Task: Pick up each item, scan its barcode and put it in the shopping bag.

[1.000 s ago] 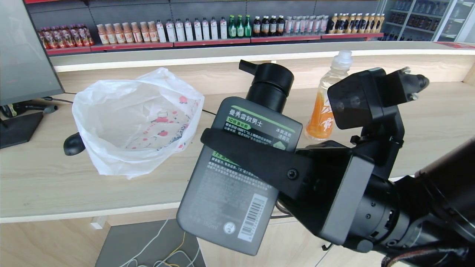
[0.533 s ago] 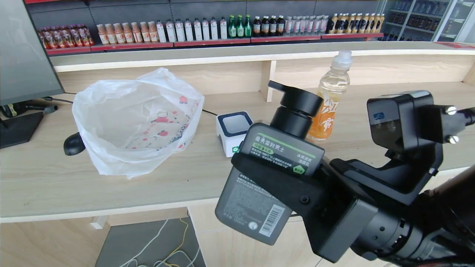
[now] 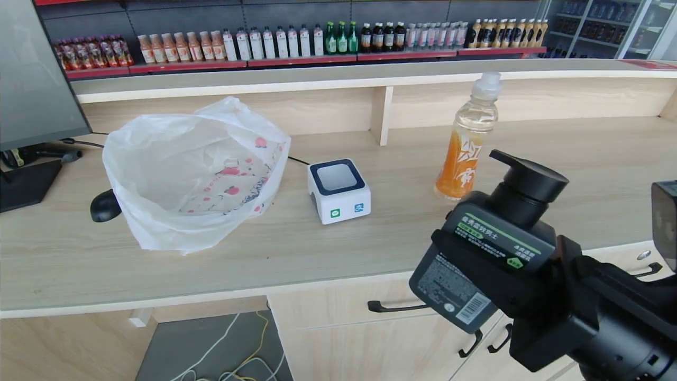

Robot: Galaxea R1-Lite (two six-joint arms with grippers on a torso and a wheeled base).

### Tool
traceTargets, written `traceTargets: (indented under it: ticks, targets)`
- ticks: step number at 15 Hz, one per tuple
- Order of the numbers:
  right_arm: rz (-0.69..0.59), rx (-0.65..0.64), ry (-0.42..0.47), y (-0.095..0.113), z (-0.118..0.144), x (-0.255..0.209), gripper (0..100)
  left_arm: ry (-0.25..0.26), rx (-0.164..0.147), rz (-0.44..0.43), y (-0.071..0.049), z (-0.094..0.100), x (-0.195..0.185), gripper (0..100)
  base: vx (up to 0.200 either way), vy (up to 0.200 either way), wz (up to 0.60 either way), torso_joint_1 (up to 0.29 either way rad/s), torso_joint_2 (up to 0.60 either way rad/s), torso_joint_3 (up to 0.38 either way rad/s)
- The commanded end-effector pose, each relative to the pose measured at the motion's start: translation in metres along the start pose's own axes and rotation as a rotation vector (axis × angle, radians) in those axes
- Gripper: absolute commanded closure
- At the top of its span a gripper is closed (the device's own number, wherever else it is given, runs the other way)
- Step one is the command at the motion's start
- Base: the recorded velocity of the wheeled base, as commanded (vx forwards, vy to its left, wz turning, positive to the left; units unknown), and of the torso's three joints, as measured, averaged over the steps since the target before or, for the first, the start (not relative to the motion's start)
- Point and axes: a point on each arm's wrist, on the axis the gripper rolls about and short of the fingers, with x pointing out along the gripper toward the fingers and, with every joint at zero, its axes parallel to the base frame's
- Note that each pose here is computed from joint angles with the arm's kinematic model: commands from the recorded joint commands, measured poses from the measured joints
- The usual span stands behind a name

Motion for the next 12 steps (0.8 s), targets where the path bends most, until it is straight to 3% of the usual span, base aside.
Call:
traceTargets:
  ticks: [1, 3, 5, 9, 12]
  targets:
    - [-0.163, -0.093, -0.032, -0.018, 0.009, -0.022, 100, 0.0, 0.0, -0.001, 0.0, 0.0, 0.0, 0, 0.0, 0.0, 0.0, 0.0, 0.0, 0.0]
    - [-0.368, -0.171, -0.071, -0.037, 0.018, -0.029, 100, 0.0, 0.0, -0.001, 0.0, 0.0, 0.0, 0, 0.0, 0.0, 0.0, 0.0, 0.0, 0.0]
    - [-0.469, -0.216, -0.084, -0.051, 0.023, -0.032, 100, 0.0, 0.0, -0.001, 0.0, 0.0, 0.0, 0, 0.0, 0.0, 0.0, 0.0, 0.0, 0.0]
    - [-0.533, -0.266, -0.121, -0.061, 0.033, -0.033, 100, 0.0, 0.0, -0.001, 0.0, 0.0, 0.0, 0, 0.0, 0.0, 0.0, 0.0, 0.0, 0.0]
    - [-0.535, -0.263, -0.111, -0.062, 0.03, -0.031, 100, 0.0, -0.001, -0.001, 0.0, 0.0, 0.0, 0, 0.0, 0.2, 0.0, -0.002, 0.0, 0.001]
